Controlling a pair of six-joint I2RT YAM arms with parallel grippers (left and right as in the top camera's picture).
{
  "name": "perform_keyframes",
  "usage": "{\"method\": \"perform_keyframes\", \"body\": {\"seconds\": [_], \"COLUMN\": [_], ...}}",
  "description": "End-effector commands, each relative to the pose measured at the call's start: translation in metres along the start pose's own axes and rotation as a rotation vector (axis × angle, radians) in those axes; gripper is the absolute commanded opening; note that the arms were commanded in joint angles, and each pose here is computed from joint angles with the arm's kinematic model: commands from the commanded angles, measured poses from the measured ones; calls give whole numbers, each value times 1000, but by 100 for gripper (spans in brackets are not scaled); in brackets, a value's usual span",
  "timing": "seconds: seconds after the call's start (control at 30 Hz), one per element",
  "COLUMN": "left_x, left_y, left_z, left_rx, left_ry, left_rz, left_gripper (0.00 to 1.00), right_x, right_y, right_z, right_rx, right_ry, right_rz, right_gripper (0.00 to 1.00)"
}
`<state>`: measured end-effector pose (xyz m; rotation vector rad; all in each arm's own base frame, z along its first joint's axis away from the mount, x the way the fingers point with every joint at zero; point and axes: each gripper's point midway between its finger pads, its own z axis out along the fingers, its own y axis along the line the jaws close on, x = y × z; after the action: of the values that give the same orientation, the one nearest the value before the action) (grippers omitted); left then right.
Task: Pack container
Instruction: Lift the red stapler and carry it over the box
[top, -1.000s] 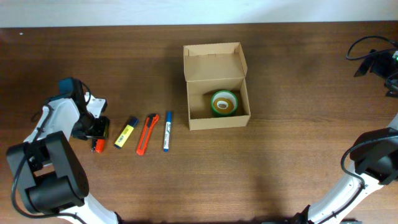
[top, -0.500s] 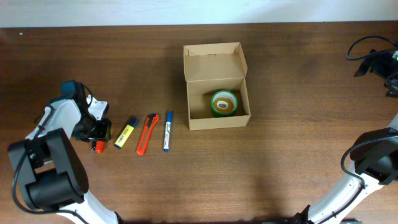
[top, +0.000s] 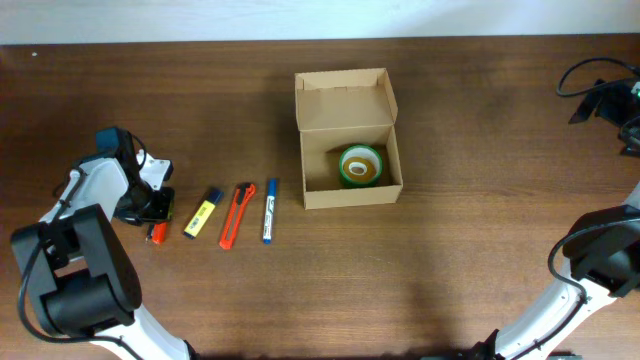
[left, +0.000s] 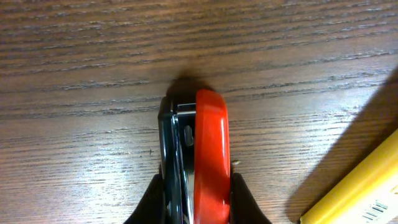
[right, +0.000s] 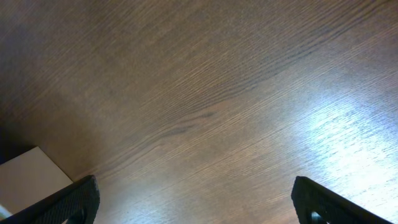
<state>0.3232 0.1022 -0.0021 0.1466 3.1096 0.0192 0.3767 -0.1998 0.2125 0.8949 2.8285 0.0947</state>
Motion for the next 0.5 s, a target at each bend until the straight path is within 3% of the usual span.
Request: {"method": "perform_keyframes", "body": {"seconds": [0.0,0.2,0.47], "left_x": [-1,-27,-94], "left_y": [-20,-38,-72], "left_z": [18,-11,-98], "left_rx": [90,102,59], "left_ry": [21,3,-124], "left_rz": [-1,52,190], "left_gripper": [2,2,2], "right_x": [2,2,2], "right_y": [5,5,5], "right_z": [-12,-12,-12], "right_rx": [-16,-16,-17], "right_ry": [-27,-28,-27], "right_rz": [-14,-15,-14], "right_gripper": [99,99,99]}}
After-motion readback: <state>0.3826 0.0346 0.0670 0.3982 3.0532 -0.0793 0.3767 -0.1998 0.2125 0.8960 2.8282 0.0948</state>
